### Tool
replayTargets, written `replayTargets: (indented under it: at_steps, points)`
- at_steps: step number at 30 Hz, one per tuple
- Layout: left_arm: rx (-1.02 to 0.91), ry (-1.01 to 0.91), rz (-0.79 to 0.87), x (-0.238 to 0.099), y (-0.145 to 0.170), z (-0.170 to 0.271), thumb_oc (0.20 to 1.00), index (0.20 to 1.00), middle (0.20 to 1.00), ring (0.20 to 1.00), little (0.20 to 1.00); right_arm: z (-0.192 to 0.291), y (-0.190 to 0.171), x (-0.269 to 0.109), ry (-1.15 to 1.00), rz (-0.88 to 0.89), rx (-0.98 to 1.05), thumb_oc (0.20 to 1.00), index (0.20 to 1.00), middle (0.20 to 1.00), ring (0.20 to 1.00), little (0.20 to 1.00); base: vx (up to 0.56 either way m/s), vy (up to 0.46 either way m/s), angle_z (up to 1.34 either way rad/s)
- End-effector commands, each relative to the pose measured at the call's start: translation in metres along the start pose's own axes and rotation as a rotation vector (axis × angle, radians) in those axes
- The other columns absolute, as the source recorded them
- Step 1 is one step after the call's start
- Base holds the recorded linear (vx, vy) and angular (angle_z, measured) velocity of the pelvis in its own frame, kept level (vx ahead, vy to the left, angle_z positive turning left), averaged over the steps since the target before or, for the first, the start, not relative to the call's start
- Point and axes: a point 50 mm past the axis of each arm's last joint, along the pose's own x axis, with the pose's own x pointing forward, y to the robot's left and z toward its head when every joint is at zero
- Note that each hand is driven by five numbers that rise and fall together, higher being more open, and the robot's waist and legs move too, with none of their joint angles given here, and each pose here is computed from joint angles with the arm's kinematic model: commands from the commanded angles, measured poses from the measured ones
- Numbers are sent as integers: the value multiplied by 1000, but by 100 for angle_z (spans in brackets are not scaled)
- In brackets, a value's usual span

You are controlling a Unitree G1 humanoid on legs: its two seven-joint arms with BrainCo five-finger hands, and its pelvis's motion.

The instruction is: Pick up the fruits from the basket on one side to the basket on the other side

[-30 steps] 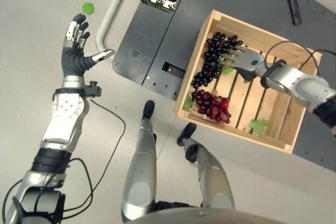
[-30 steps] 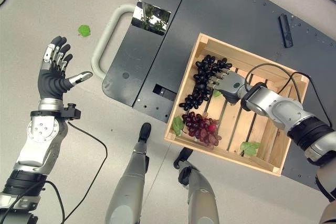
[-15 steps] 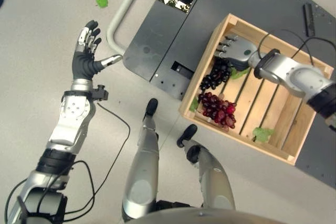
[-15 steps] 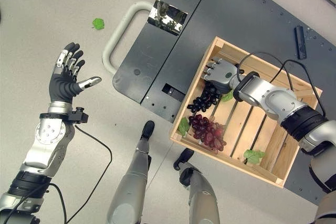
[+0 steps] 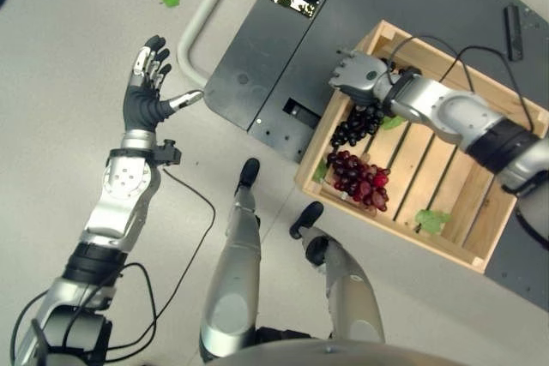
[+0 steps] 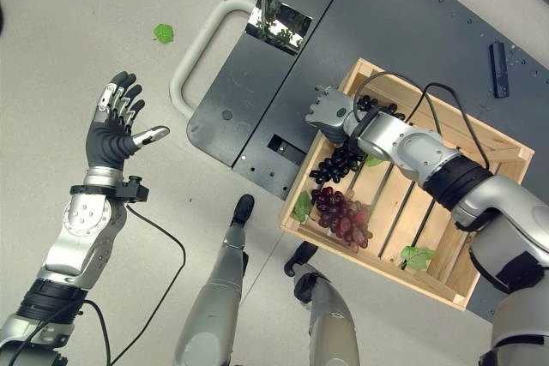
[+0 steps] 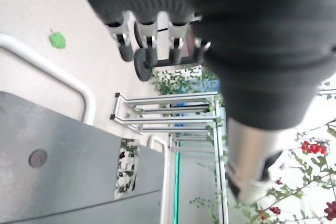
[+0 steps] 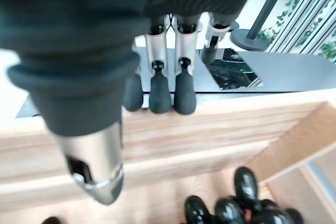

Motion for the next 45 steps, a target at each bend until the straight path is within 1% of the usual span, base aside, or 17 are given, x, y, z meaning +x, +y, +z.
replayTargets:
  at_steps: [1,8,10,12,15,16,17,19,21,22,24,26,27,29,34,40,45]
  points:
    - [-97,-138,-22,6,-15,24,1000,1000,1000,1000,1000,-15,-4,-5,37,35,-48,1000,1000,1000,1000,1000,20,-3,11]
    - [-94,-135,-19,4,-14,23,1000,1000,1000,1000,1000,-9,18,-8,31,121,-23,1000,1000,1000,1000,1000,13,-3,4]
    - [-89,-127,-10,2,-12,22,1000,1000,1000,1000,1000,-11,23,-14,36,129,-17,1000,1000,1000,1000,1000,17,2,7]
    - [-87,-124,-4,2,-11,21,1000,1000,1000,1000,1000,-13,22,-17,36,121,-18,1000,1000,1000,1000,1000,5,-2,2]
    - [-84,-126,10,0,-8,22,1000,1000,1000,1000,1000,-18,5,-29,30,38,-12,1000,1000,1000,1000,1000,0,0,0]
    - [-84,-126,10,0,-8,22,1000,1000,1000,1000,1000,-18,5,-29,30,38,-12,1000,1000,1000,1000,1000,0,0,0]
    - [-74,-128,22,-4,-4,23,1000,1000,1000,1000,1000,-23,-9,-45,23,-39,5,1000,1000,1000,1000,1000,0,0,0]
    - [-63,-134,25,-6,-2,25,1000,1000,1000,1000,1000,-25,-17,-58,10,-78,10,1000,1000,1000,1000,1000,1,-4,3]
    - [-44,-141,29,-9,3,28,1000,1000,1000,1000,1000,-32,-24,-83,15,-110,5,1000,1000,1000,1000,1000,-2,-7,4]
    - [-45,-141,27,-9,2,28,1000,1000,1000,1000,1000,-31,-24,-85,16,-109,6,1000,1000,1000,1000,1000,0,0,0]
    - [-29,-137,36,-12,7,28,1000,1000,1000,1000,1000,-39,-18,-100,48,-101,10,1000,1000,1000,1000,1000,0,0,0]
    - [-8,-136,37,-14,12,29,1000,1000,1000,1000,1000,-43,-27,-113,59,-115,-28,1000,1000,1000,1000,1000,0,0,0]
    - [-7,-136,35,-14,11,29,1000,1000,1000,1000,1000,-43,-27,-114,61,-114,-26,1000,1000,1000,1000,1000,-82,51,-3]
    - [8,-139,55,-18,18,31,1000,1000,1000,1000,1000,-53,-30,-132,107,-144,-34,1000,1000,1000,1000,1000,-85,47,-7]
    - [31,-126,62,-23,24,31,1000,1000,1000,1000,1000,-58,-18,-152,158,-105,-37,1000,1000,1000,1000,1000,12,-15,-10]
    - [36,-131,30,-19,19,32,1000,1000,1000,1000,1000,-52,-2,-155,156,-48,-11,1000,1000,1000,1000,1000,-5,-12,-9]
    - [23,-128,6,-17,13,31,1000,1000,1000,1000,1000,-45,7,-141,121,-15,15,1000,1000,1000,1000,1000,5,-15,-1]
